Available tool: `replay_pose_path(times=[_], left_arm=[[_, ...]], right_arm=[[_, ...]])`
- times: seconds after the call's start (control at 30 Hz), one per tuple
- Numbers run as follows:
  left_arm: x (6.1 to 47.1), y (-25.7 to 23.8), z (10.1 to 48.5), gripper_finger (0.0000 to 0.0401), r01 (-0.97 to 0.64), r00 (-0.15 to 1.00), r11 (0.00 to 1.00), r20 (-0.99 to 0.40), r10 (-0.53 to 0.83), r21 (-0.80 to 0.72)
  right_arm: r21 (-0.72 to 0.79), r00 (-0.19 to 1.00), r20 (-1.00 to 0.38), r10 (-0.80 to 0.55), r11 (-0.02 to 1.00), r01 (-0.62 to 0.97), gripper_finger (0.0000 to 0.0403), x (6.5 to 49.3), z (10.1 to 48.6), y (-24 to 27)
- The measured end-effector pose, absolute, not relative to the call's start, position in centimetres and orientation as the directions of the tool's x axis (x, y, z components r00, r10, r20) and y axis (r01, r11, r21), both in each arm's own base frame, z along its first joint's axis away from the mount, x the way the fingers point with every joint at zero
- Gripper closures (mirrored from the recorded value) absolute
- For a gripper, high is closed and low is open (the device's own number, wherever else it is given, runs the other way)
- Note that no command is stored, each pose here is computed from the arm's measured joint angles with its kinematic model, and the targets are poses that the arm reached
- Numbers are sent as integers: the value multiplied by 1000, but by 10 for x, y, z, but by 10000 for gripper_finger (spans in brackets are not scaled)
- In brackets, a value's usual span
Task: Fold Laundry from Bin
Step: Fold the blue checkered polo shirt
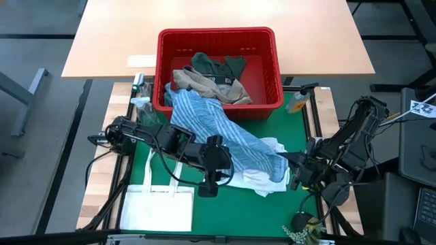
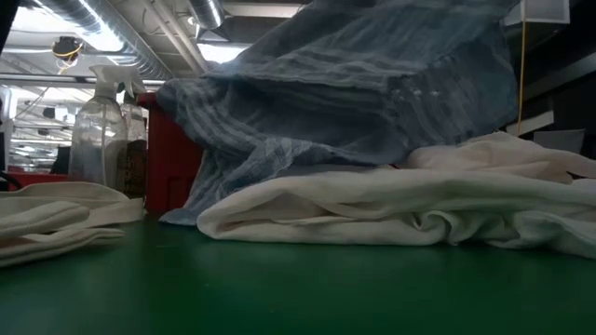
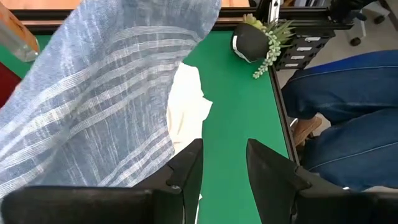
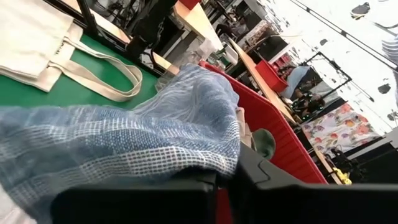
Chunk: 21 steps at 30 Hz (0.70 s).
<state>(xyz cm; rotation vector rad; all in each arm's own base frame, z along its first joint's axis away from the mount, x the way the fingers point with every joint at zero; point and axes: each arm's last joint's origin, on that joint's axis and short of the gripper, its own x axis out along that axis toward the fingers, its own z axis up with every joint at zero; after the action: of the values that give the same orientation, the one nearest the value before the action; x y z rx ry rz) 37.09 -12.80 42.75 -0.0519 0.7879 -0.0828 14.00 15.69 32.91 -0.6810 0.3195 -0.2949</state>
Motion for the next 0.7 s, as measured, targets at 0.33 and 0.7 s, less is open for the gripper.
replay_pose_path(times=[0.33, 0.7], left_arm=[[371, -128, 427, 284, 55, 703, 995, -705, -94, -78], [371, -128, 427, 284, 55, 703, 995, -705, -94, -78]], right_arm=[[-771, 896, -185, -404, 625, 122, 322, 139, 326, 152], [-921, 783, -15, -622, 314, 231, 254, 140, 331, 126]])
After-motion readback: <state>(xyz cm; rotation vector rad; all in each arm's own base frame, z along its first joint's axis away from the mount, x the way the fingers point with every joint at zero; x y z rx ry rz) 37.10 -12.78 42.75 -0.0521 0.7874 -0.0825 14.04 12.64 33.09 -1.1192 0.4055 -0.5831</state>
